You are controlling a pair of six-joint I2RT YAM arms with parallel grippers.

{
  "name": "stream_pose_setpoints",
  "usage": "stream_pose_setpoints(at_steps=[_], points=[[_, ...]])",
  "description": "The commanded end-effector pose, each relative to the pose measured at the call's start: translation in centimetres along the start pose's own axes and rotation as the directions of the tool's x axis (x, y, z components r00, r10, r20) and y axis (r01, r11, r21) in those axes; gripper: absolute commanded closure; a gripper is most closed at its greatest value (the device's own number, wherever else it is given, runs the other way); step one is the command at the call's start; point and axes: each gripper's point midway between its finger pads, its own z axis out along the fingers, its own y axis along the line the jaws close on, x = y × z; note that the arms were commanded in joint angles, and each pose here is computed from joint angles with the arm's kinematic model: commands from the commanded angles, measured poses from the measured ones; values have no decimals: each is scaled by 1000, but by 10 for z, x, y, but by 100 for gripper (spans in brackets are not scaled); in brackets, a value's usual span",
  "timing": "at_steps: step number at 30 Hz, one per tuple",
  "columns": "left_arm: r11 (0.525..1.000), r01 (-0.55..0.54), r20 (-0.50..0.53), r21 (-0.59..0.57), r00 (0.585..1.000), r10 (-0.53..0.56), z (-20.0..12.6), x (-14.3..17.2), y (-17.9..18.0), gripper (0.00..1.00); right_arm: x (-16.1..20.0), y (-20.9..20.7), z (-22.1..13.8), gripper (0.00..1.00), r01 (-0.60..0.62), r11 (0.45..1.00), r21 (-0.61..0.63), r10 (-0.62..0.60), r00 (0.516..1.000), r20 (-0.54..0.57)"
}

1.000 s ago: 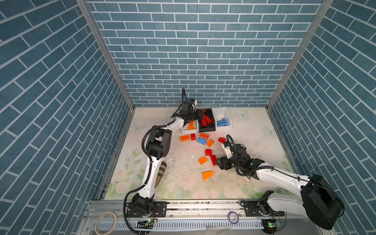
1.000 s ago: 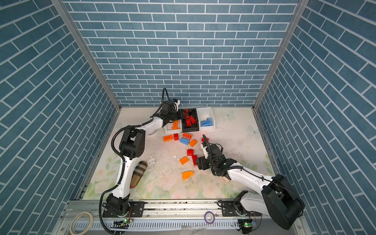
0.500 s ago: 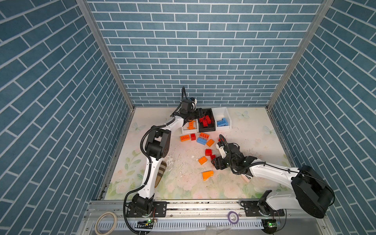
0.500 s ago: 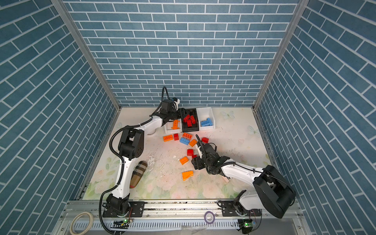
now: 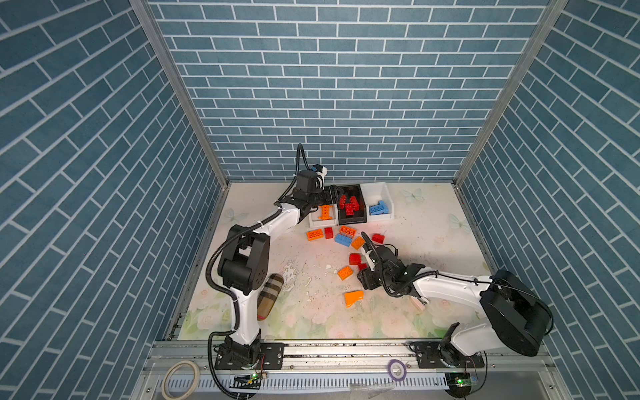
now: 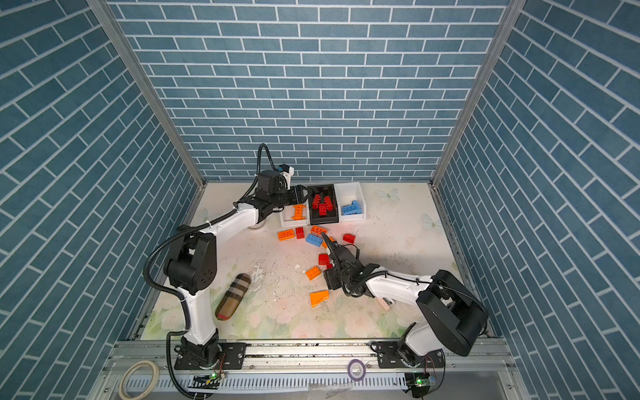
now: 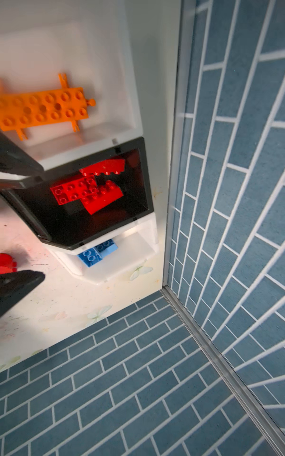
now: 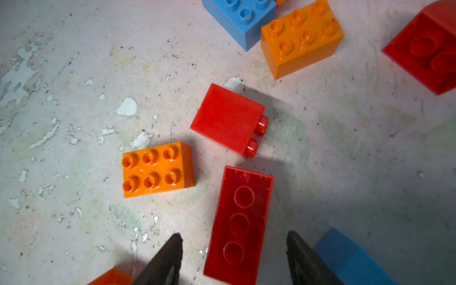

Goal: Sort the legos into containers by color
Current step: Place the lego in the container, then pick up the lego from the center of the table.

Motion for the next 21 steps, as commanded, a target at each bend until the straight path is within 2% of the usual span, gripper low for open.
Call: stream_pose_setpoints(at_steps=[1, 9, 13, 15, 17, 21], points=[[999, -29, 35, -40, 999, 30, -18, 7, 7, 36, -6, 0, 5, 35, -18, 999, 31, 18, 1000, 0], [994, -54, 32, -95, 998, 58, -50, 32, 12, 36, -5, 0, 16, 45, -16, 998, 63, 18, 999, -33], [991, -54, 25, -123, 998, 57, -61, 46, 18, 33, -4, -3, 17, 51, -21, 996, 91, 25, 999, -46], [991, -49, 30, -125, 998, 54, -65, 51, 19, 26, -2, -5, 18, 55, -25, 994, 103, 30, 998, -48], [991, -40, 41, -128, 998, 46, -69, 52, 19, 13, -1, -7, 18, 60, -32, 993, 110, 37, 998, -47], [992, -18, 67, -125, 997, 26, -75, 51, 16, 11, -1, -7, 19, 66, -39, 993, 111, 45, 998, -48]])
